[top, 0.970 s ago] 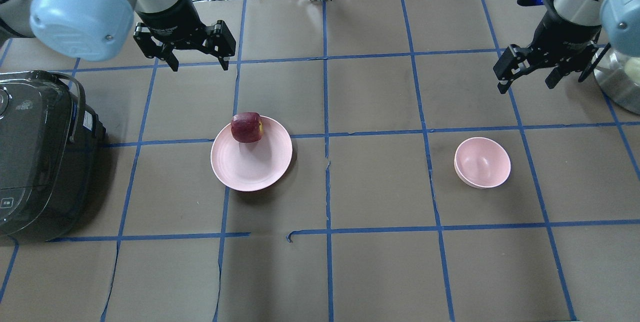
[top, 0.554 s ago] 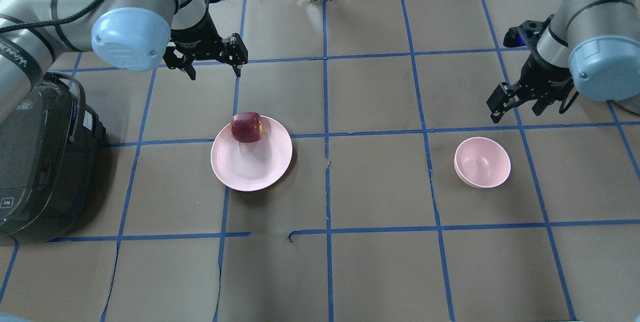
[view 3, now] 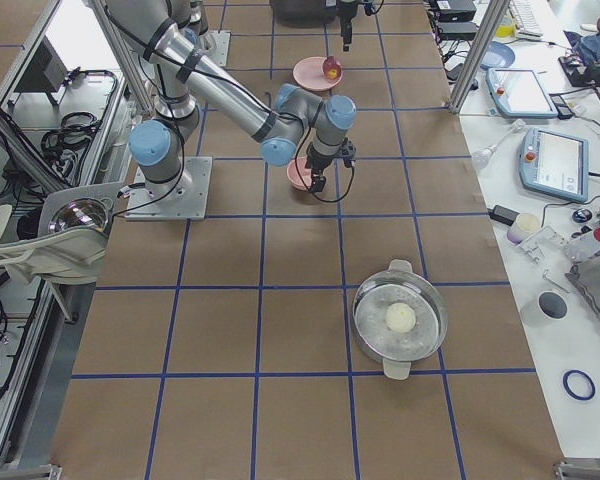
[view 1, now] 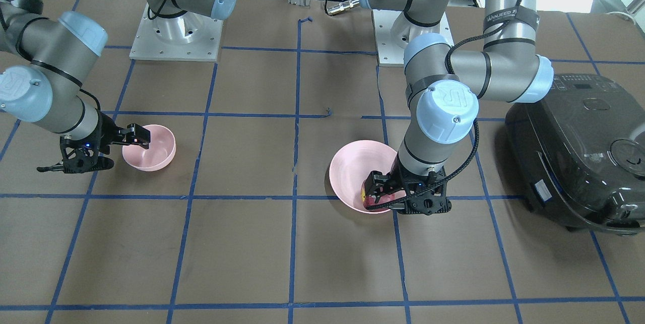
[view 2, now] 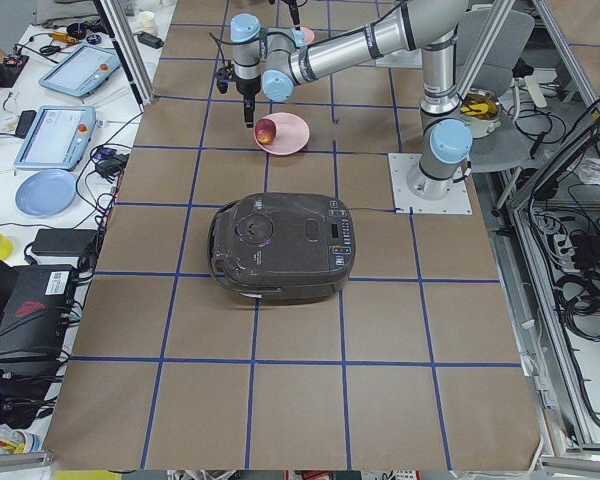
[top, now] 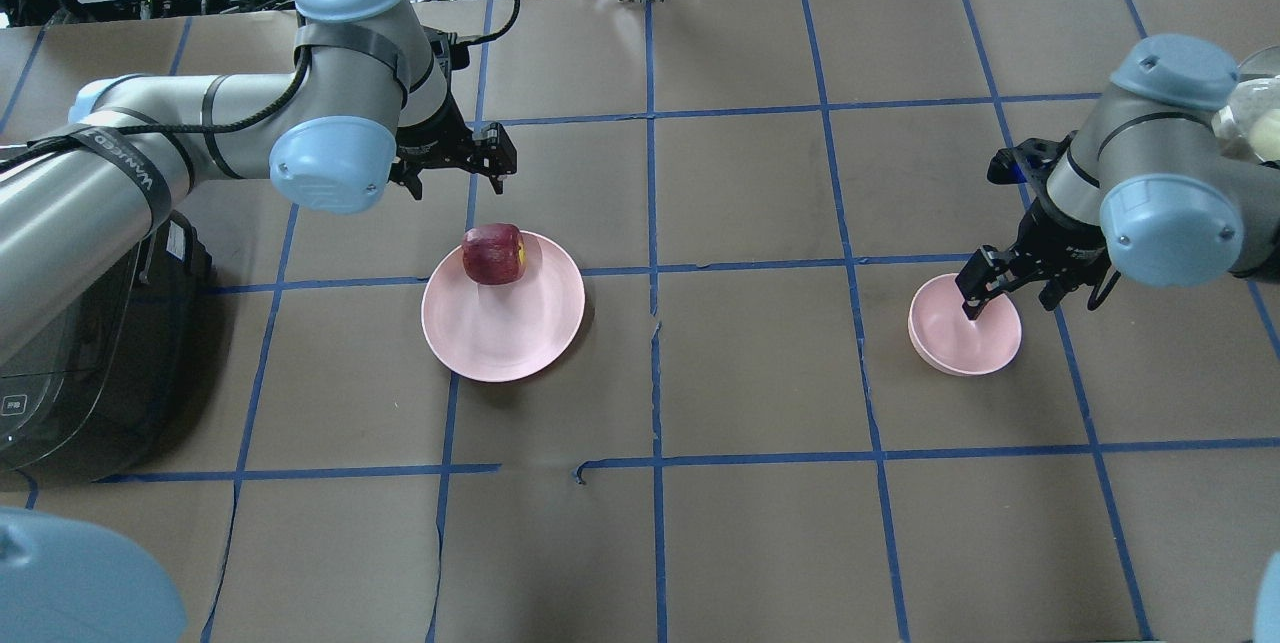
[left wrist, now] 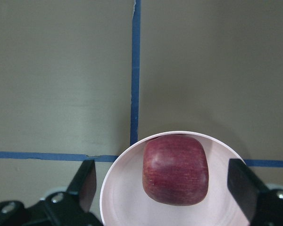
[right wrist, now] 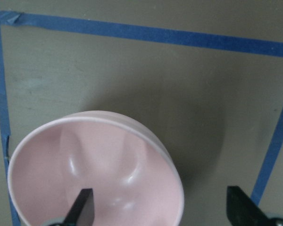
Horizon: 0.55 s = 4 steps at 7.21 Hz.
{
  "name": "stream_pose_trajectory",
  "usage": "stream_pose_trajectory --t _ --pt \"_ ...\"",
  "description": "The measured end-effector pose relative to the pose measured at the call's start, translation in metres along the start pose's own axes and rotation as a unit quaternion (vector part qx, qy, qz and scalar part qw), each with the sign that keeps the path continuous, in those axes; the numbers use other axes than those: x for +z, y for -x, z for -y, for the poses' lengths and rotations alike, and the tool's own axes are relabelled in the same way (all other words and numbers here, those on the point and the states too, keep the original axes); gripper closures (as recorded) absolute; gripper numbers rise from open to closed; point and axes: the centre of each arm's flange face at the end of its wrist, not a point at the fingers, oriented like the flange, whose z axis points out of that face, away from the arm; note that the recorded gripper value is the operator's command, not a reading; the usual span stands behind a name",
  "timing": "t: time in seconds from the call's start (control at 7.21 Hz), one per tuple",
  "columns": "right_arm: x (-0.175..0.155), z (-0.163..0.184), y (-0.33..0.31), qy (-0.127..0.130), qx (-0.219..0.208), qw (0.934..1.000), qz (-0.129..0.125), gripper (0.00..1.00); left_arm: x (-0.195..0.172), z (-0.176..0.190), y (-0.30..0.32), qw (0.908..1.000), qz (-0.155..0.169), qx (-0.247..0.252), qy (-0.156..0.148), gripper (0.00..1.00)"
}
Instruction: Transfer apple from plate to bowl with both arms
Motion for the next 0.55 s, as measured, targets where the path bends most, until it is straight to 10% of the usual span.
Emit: stream_pose_trajectory --t 0.28,0.55 --pt "0.018 0.002 -0.001 -0.002 0.001 1.0 0.0 0.91 0.021 -0.005 -0.003 0.9998 -0.009 0.002 0.015 0.0" --pt "0.02 0.004 -0.002 -0.003 0.004 1.0 0.0 1.0 0.042 -0.01 -0.006 0.9993 -0.019 0.007 0.031 0.0"
